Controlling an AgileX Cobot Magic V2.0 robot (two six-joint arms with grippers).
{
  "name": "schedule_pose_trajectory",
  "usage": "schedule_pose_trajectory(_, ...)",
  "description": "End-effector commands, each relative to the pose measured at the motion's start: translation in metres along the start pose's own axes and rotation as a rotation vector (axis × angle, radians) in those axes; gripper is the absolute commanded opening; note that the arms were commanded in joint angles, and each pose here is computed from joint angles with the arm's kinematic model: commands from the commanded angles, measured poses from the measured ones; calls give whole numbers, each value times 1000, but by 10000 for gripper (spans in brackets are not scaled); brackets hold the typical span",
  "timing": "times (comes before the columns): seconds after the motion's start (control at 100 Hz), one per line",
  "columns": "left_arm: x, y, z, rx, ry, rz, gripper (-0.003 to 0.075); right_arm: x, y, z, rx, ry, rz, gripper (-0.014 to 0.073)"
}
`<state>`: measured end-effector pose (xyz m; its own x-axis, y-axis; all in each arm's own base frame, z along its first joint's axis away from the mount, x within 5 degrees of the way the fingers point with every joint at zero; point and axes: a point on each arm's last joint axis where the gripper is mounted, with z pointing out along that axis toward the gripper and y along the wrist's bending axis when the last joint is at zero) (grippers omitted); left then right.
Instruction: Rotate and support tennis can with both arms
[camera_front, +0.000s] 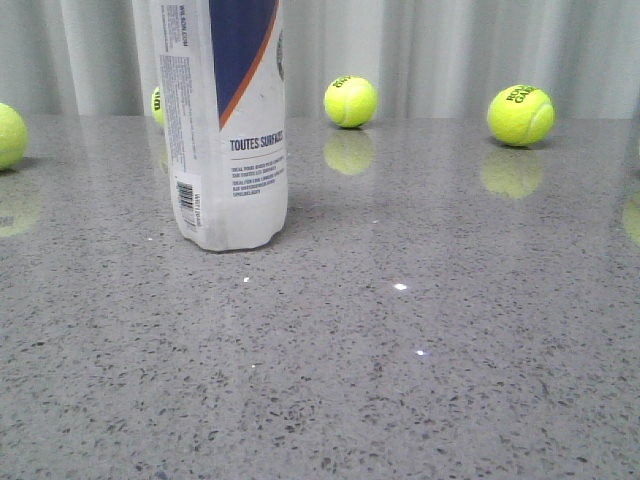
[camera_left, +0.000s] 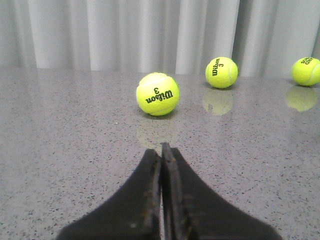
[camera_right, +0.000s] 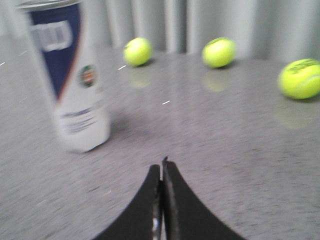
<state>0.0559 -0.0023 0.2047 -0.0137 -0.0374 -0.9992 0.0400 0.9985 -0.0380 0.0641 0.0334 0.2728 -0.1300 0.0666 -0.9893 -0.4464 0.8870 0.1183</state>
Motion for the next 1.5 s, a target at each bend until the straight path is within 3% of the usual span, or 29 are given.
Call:
schedule_pose_trajectory(0.0,7,0,-1,1,-63,-2,-21,-7,-9,2,100,-205,-29,-56)
schedule_pose_trajectory(0.15,7,0,-1,1,-63,-2,-21,20,-24,0,274,-249,-113,-56)
schedule_pose_trajectory(0.5,7,0,-1,1,-63,-2,-21,56,-34,-22,526,-269,-117,-56)
schedule_pose_trajectory(0.64,7,0,-1,1,-63,-2,-21,64,-36,-20,536,-180,-79,-56)
schedule_pose_trajectory(0.9,7,0,-1,1,-63,-2,-21,57,-35,-21,529,-252,-99,-56)
schedule_pose_trajectory(1.49,7,0,-1,1,-63,-2,-21,58,-35,-21,530,-243,-99,-56)
